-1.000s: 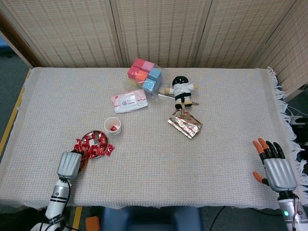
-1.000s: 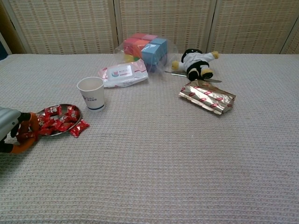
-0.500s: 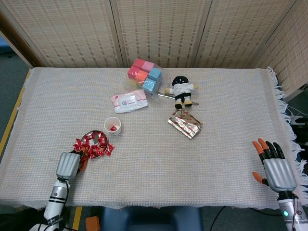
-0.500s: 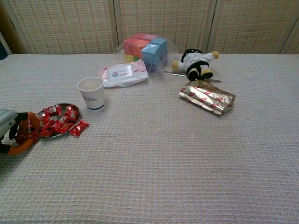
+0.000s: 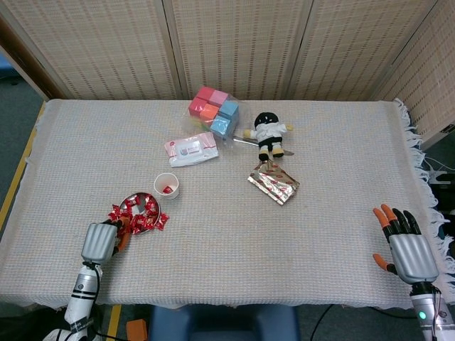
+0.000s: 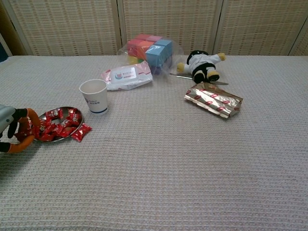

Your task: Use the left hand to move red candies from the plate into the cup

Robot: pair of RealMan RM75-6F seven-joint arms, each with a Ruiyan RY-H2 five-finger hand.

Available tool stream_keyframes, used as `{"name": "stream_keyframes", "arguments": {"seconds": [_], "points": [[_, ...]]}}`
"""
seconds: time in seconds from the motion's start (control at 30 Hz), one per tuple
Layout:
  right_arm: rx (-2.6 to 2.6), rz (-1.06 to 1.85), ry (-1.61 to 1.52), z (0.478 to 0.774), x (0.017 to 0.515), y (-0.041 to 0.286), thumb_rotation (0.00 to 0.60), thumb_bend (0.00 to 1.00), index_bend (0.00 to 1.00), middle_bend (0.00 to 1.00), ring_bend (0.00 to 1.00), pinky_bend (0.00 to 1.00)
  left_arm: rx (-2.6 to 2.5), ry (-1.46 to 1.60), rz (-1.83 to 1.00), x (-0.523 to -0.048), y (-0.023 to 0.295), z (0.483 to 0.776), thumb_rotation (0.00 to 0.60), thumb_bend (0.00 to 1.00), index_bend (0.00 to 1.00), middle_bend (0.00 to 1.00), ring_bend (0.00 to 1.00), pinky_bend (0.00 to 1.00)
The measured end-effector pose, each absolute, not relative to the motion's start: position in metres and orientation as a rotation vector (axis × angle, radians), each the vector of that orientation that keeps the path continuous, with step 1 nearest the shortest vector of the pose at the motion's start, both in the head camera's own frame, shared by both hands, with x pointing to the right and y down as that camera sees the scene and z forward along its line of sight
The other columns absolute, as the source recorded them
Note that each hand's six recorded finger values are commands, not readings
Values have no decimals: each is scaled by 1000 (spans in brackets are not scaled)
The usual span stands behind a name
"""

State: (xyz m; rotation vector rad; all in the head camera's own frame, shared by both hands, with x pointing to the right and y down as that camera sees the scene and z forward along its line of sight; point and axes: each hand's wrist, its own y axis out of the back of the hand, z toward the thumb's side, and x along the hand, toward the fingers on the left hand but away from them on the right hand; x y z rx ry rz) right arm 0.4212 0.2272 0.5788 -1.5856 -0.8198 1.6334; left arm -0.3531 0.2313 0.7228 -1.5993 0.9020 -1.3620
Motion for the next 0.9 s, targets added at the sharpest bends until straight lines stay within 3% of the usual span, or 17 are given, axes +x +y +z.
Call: {"name": "stream_keyframes", "arguments": {"seconds": [0.33, 0.67, 0.9], "points": [[-1582, 1638, -821, 580, 422, 226, 600, 137, 0, 0, 0, 55, -1582, 941, -1259, -330, 188, 710, 600, 449, 427, 565, 633, 1000], [-1566, 1663, -841, 580, 429, 222, 600, 137, 0, 0, 0, 55, -1546, 961, -1082, -247, 92, 693, 600, 449, 418, 562, 632, 1000], [-1553, 1671, -856, 579, 433, 220, 600, 137, 0, 0, 0, 55, -1557, 925, -1102, -226, 80, 705, 600, 451, 406, 556, 619, 1000]]}}
